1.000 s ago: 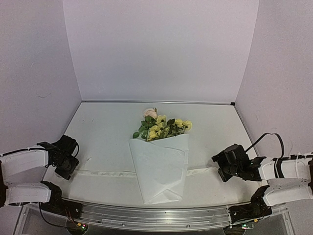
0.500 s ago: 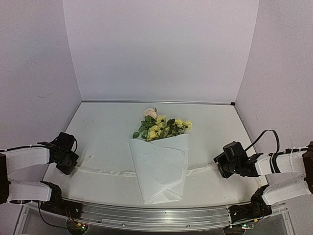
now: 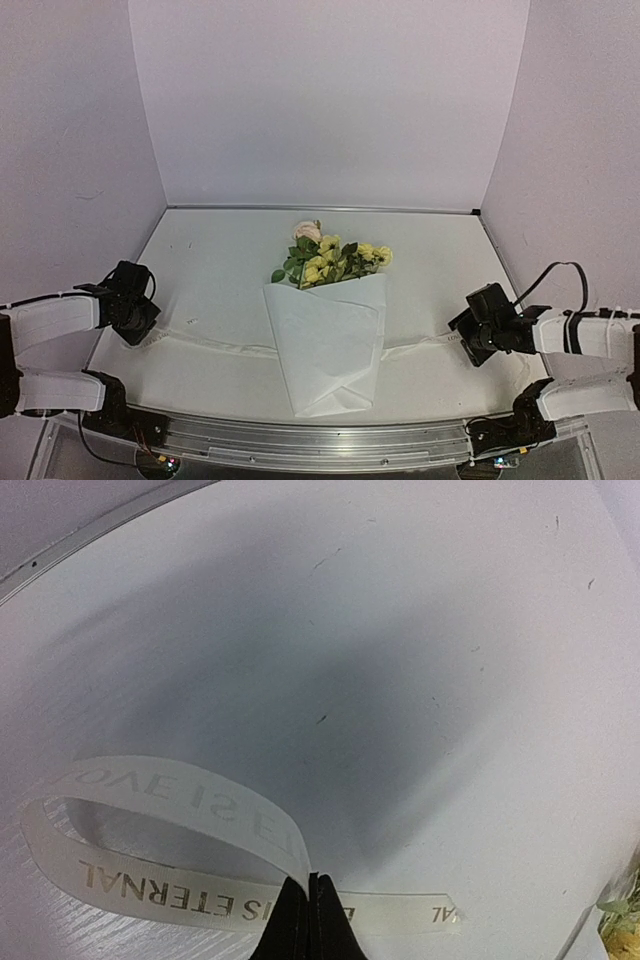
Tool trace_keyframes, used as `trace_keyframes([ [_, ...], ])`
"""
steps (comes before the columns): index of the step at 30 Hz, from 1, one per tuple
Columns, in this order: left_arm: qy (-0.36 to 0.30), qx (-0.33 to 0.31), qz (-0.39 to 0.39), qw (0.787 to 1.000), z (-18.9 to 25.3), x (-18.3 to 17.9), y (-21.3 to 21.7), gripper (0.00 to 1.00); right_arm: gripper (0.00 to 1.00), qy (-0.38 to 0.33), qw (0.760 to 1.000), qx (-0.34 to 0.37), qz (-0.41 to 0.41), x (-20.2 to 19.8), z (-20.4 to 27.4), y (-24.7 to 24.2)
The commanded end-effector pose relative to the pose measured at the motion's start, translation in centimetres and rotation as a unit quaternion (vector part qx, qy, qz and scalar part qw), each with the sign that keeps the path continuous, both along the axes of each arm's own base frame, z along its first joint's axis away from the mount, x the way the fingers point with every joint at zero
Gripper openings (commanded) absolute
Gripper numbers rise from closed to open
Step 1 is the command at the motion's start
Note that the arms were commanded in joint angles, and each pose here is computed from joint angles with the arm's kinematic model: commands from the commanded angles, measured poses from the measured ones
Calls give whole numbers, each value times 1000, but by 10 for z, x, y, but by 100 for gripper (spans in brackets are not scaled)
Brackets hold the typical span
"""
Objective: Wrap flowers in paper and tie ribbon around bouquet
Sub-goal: Pick up the left side of the ribbon at the center of the board, then pick up the right side of the ribbon from the center of the board.
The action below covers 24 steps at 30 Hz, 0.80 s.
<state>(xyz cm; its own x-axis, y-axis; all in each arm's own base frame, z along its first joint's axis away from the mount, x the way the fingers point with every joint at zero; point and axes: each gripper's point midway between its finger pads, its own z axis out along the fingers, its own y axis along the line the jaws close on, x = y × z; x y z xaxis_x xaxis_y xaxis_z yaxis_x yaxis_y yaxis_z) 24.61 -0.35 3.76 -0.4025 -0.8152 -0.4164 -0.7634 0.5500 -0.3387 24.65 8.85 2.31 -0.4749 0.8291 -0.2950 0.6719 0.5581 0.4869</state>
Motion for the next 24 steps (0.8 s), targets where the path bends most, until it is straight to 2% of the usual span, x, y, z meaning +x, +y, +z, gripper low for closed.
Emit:
trace_keyframes([
  [1, -47, 15, -18, 999, 29, 27, -1, 0, 75, 61, 995, -73, -32, -32, -7, -51],
  [14, -77, 21, -55, 995, 49, 40, -7, 0, 65, 128, 988, -74, -36, 2, -8, -58],
  [24, -86, 14, -73, 993, 53, 44, -13, 0, 72, 141, 984, -97, -51, 10, -10, -66],
])
